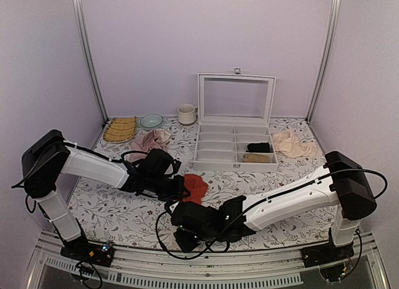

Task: Roll the underwear
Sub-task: Fold the underwear at the center of the board.

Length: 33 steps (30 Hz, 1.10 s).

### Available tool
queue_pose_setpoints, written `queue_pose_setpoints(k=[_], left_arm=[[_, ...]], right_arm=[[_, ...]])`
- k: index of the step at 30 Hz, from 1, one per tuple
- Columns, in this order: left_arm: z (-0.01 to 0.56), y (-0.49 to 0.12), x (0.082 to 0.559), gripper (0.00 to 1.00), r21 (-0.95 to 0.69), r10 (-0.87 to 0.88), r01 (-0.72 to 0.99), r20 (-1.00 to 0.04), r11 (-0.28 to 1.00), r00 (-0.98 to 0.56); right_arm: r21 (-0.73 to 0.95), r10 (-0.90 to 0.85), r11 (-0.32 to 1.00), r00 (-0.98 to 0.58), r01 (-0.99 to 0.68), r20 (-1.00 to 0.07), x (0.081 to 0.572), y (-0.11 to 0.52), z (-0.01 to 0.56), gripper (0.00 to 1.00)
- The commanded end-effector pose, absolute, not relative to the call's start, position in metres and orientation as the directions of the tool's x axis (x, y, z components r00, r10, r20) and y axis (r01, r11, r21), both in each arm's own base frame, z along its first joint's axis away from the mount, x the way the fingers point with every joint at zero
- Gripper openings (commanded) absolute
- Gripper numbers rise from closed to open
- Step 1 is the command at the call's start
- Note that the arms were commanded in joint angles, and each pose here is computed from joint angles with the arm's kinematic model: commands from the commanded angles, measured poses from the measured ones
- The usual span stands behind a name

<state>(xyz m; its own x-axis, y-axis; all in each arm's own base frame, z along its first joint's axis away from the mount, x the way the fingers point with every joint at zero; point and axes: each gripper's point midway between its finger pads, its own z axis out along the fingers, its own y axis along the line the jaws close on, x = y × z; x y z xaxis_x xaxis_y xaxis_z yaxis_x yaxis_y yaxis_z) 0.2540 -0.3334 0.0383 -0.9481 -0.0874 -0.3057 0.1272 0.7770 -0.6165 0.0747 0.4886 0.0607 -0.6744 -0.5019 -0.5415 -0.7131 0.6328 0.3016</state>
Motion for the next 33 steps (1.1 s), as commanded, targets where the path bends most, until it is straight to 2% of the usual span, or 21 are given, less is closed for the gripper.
queue_pose_setpoints(k=[1,24,27,30,33], left_arm=[[0.042,-0.33,0.259,0.0,-0.634,-0.117,0.121,-0.32,0.764,-0.94],[0.04,-0.32,0.257,0.0,-0.614,-0.13,0.103,-0.323,0.782,-0.937],[0.042,-0.319,0.257,0.09,-0.616,-0.134,0.103,-0.326,0.781,-0.936],[0.044,-0.318,0.256,0.23,-0.612,-0.135,0.101,-0.327,0.785,-0.935],[0.047,-0.315,0.255,0.27,-0.601,-0.136,0.099,-0.332,0.793,-0.933]], right_arm=[[0.286,-0.569,0.611,-0.66,-0.739,-0.491,0.067,0.494,0.032,0.0],[0.309,-0.609,0.58,-0.653,-0.754,-0.449,0.056,0.496,0.017,0.0],[0.31,-0.609,0.574,-0.649,-0.758,-0.456,0.056,0.497,0.02,0.07],[0.311,-0.602,0.57,-0.644,-0.76,-0.471,0.057,0.498,0.026,0.18],[0.316,-0.598,0.562,-0.64,-0.764,-0.482,0.057,0.5,0.032,0.23]])
